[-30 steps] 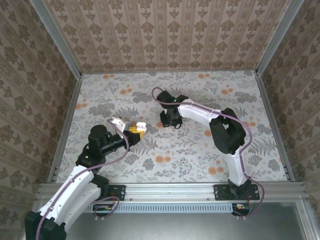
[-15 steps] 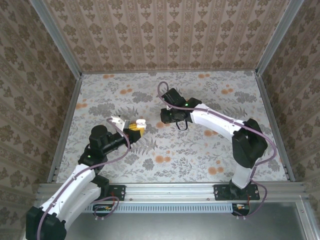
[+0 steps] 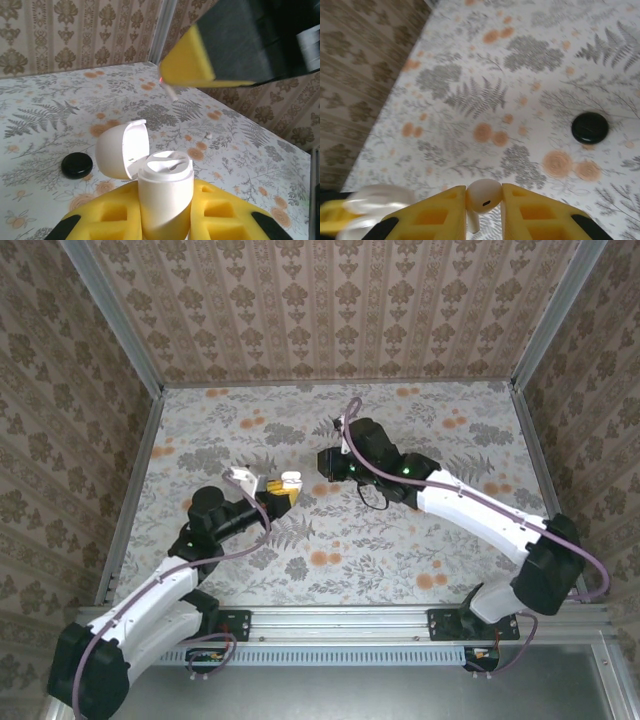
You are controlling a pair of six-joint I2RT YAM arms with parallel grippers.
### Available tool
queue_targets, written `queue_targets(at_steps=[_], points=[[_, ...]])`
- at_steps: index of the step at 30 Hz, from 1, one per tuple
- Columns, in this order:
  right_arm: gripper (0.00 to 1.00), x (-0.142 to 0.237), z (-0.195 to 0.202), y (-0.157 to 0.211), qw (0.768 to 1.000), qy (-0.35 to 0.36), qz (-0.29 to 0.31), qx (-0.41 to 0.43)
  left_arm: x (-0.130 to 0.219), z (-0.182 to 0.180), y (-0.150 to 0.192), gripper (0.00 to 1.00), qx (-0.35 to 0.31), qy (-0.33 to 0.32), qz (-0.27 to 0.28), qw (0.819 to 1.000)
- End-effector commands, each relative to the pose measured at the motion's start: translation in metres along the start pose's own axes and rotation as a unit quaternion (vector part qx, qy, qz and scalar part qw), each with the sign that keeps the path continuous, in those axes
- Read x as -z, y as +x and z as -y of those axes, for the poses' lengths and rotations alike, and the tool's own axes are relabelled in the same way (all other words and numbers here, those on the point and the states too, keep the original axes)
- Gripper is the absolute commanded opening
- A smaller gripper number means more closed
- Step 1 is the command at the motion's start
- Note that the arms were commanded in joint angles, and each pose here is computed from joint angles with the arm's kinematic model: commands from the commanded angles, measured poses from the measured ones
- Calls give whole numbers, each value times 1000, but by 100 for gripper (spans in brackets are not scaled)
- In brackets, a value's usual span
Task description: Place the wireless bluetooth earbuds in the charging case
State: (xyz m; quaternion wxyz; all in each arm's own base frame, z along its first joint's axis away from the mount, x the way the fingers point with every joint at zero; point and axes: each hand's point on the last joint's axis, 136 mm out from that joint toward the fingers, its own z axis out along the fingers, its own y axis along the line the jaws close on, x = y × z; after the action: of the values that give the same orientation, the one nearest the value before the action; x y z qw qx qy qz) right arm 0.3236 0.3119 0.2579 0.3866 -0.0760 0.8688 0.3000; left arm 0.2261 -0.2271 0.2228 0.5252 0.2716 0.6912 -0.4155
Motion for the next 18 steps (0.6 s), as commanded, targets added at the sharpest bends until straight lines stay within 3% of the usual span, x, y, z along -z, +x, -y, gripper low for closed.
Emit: queue_targets(at_steps=[1,7,18], points=[[22,32,-29,-31,995,-50,87,-13,-8,12,-37,0,-33,18,50,998],[22,53,-42,-37,988,-81,132,-23,-21,21,-50,0,-42,33,58,997],[23,58,-39,-35,982,-98,151,-60,-22,29,-76,0,-38,33,107,993]])
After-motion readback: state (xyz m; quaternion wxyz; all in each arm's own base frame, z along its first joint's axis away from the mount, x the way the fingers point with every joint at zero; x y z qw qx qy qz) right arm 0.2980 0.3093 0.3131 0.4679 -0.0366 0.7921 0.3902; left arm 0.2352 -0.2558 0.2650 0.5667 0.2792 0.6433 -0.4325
